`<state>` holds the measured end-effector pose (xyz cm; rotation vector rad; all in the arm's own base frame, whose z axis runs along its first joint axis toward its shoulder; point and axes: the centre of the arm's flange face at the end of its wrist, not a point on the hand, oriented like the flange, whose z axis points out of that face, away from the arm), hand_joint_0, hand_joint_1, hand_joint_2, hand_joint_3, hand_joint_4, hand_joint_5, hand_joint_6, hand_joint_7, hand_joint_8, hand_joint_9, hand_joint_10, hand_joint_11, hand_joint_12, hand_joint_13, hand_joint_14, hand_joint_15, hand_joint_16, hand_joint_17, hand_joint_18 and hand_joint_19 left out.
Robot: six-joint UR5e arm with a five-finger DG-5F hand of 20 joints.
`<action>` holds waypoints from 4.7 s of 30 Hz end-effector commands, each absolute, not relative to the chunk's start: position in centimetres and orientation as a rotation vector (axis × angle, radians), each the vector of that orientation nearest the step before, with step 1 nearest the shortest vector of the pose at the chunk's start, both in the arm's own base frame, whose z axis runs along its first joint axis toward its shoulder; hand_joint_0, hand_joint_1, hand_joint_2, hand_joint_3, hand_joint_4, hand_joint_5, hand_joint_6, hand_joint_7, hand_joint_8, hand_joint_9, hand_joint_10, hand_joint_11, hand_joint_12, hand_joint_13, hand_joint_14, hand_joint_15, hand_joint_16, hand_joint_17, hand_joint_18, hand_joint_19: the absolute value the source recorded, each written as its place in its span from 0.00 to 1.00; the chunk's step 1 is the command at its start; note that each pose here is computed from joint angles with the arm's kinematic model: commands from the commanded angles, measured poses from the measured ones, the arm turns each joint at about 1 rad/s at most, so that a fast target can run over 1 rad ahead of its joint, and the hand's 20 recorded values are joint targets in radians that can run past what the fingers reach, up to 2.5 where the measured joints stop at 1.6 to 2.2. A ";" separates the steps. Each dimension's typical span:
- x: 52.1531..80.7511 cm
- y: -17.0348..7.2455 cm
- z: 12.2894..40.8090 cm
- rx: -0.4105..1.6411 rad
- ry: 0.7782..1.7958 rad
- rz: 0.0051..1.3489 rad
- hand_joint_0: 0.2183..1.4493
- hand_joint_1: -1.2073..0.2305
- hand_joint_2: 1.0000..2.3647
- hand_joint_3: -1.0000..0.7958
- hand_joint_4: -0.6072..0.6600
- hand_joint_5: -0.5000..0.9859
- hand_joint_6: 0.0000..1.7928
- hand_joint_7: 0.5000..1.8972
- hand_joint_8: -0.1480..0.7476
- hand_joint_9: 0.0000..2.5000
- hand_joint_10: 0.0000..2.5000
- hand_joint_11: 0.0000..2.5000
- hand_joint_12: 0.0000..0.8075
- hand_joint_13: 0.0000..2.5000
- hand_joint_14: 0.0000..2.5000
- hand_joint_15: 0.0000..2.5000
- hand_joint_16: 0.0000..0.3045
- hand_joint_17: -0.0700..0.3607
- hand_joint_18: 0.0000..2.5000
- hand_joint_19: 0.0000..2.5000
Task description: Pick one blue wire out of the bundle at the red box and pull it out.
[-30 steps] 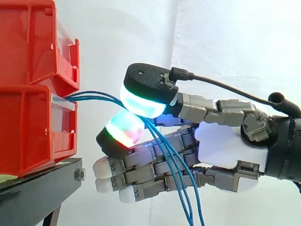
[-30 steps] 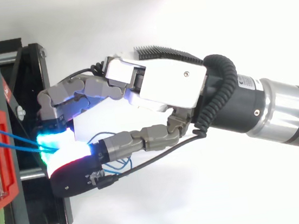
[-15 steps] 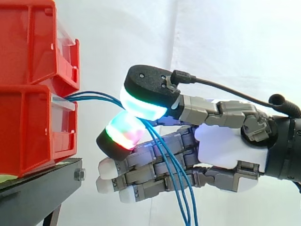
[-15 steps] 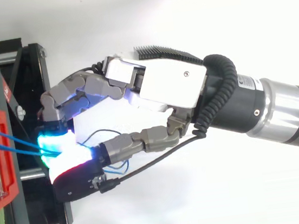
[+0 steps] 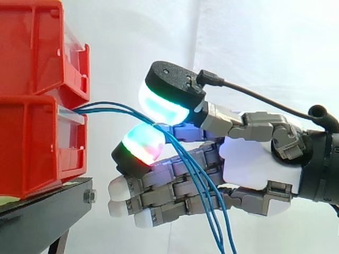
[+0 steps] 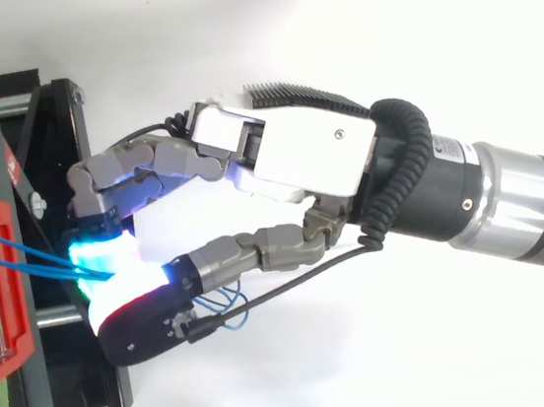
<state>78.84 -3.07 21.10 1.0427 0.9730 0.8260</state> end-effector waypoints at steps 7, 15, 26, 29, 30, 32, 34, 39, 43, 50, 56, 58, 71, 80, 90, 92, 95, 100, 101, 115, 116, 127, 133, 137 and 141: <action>78.8 -3.1 21.1 1.043 0.973 0.826 0.30 0.39 0.01 0.42 0.64 0.28 0.33 0.57 0.42 0.40 0.01 0.20 0.40 0.25 0.01 0.15 0.16 0.42 0.15 0.20; 78.8 -3.1 21.1 1.043 0.973 0.826 0.31 0.31 0.01 0.47 0.67 0.22 0.46 0.32 0.45 0.37 0.01 0.26 0.42 0.25 0.01 0.15 0.17 0.43 0.16 0.20; 78.9 -3.1 21.1 1.043 0.972 0.827 0.33 0.45 0.01 0.46 0.75 0.30 0.28 0.56 0.43 0.41 0.01 0.16 0.41 0.27 0.01 0.15 0.17 0.44 0.18 0.20; 78.8 -3.1 21.1 1.044 0.973 0.827 0.28 0.46 0.01 0.39 0.69 0.29 0.28 0.58 0.42 0.40 0.01 0.17 0.40 0.26 0.01 0.15 0.17 0.43 0.17 0.21; 78.8 -3.1 21.1 1.043 0.973 0.826 0.27 0.45 0.01 0.36 0.67 0.29 0.28 0.59 0.43 0.40 0.01 0.18 0.40 0.26 0.01 0.15 0.17 0.43 0.17 0.21; 78.9 -3.1 21.1 1.043 0.972 0.827 0.26 0.43 0.01 0.34 0.66 0.29 0.28 0.62 0.44 0.40 0.01 0.20 0.42 0.26 0.01 0.15 0.17 0.44 0.17 0.21; 78.9 -3.1 21.1 1.043 0.972 0.827 0.23 0.40 0.00 0.31 0.66 0.28 0.30 0.59 0.45 0.40 0.01 0.21 0.43 0.27 0.01 0.16 0.18 0.45 0.18 0.21; 78.9 -3.1 21.1 1.043 0.972 0.827 0.22 0.36 0.00 0.28 0.66 0.26 0.37 0.45 0.46 0.40 0.01 0.23 0.44 0.26 0.01 0.16 0.18 0.45 0.17 0.20; 78.9 -3.1 21.1 1.043 0.971 0.828 0.23 0.32 0.00 0.29 0.65 0.24 0.41 0.36 0.45 0.39 0.01 0.24 0.43 0.26 0.01 0.16 0.18 0.45 0.17 0.21; 78.9 -3.1 21.3 1.040 0.963 0.833 0.30 0.31 0.01 0.44 0.65 0.24 0.43 0.36 0.43 0.39 0.01 0.24 0.41 0.26 0.01 0.16 0.17 0.43 0.17 0.21; 78.9 -3.1 21.3 1.041 0.964 0.832 0.33 0.38 0.01 0.49 0.74 0.28 0.30 0.54 0.44 0.40 0.01 0.18 0.42 0.27 0.01 0.15 0.18 0.45 0.19 0.20; 78.9 -3.1 21.2 1.041 0.966 0.832 0.32 0.38 0.01 0.47 0.72 0.29 0.28 0.60 0.44 0.40 0.01 0.19 0.41 0.27 0.01 0.15 0.18 0.44 0.18 0.21; 78.8 -3.0 21.1 1.058 0.965 0.858 0.26 0.27 0.00 0.28 0.65 0.28 0.36 0.51 0.42 0.38 0.01 0.20 0.40 0.25 0.01 0.15 0.17 0.43 0.17 0.20; 78.8 -3.0 21.1 1.081 0.963 0.889 0.21 0.33 0.00 0.28 0.67 0.31 0.29 0.64 0.42 0.40 0.01 0.17 0.42 0.26 0.01 0.15 0.18 0.45 0.17 0.21; 78.7 -3.1 21.0 1.085 0.962 0.889 0.20 0.43 0.00 0.30 0.72 0.30 0.28 0.48 0.39 0.42 0.00 0.13 0.42 0.27 0.01 0.15 0.19 0.46 0.17 0.21; 78.7 -3.1 21.0 1.085 0.962 0.889 0.21 0.42 0.00 0.32 0.72 0.30 0.28 0.45 0.38 0.41 0.00 0.13 0.42 0.27 0.01 0.15 0.19 0.46 0.17 0.21; 78.7 -3.1 21.0 1.085 0.962 0.889 0.24 0.37 0.01 0.38 0.66 0.30 0.28 0.51 0.38 0.42 0.01 0.16 0.41 0.26 0.01 0.15 0.18 0.45 0.16 0.22; 78.7 -3.1 21.0 1.084 0.962 0.891 0.28 0.31 0.01 0.46 0.64 0.28 0.35 0.50 0.45 0.44 0.01 0.21 0.46 0.28 0.01 0.15 0.20 0.49 0.19 0.20; 78.7 -3.1 21.0 1.084 0.962 0.891 0.28 0.31 0.01 0.46 0.63 0.27 0.36 0.49 0.46 0.44 0.01 0.22 0.46 0.28 0.01 0.15 0.20 0.49 0.20 0.20; 78.7 -3.1 21.0 1.083 0.961 0.892 0.33 0.23 0.00 0.31 0.66 0.26 0.39 0.45 0.40 0.40 0.01 0.23 0.40 0.26 0.01 0.15 0.16 0.42 0.18 0.20; 78.7 -3.1 21.0 1.083 0.961 0.892 0.32 0.23 0.00 0.30 0.66 0.26 0.38 0.46 0.40 0.40 0.01 0.23 0.39 0.26 0.01 0.15 0.16 0.42 0.18 0.20; 78.8 -3.1 20.9 1.083 0.959 0.893 0.28 0.49 0.00 0.41 0.70 0.33 0.28 0.62 0.41 0.48 0.00 0.13 0.44 0.30 0.01 0.14 0.20 0.49 0.21 0.21; 78.8 -3.1 20.9 1.083 0.959 0.893 0.24 0.57 0.01 0.35 0.65 0.32 0.28 0.55 0.37 0.47 0.00 0.12 0.39 0.28 0.01 0.14 0.18 0.44 0.18 0.23; 78.8 -3.1 21.1 1.081 0.957 0.895 0.20 0.55 0.00 0.31 0.65 0.32 0.28 0.56 0.40 0.46 0.00 0.12 0.42 0.28 0.01 0.15 0.19 0.46 0.19 0.22; 78.8 -3.2 21.1 1.082 0.956 0.894 0.18 0.45 0.00 0.28 0.65 0.32 0.28 0.61 0.43 0.46 0.01 0.15 0.45 0.29 0.01 0.14 0.20 0.48 0.20 0.21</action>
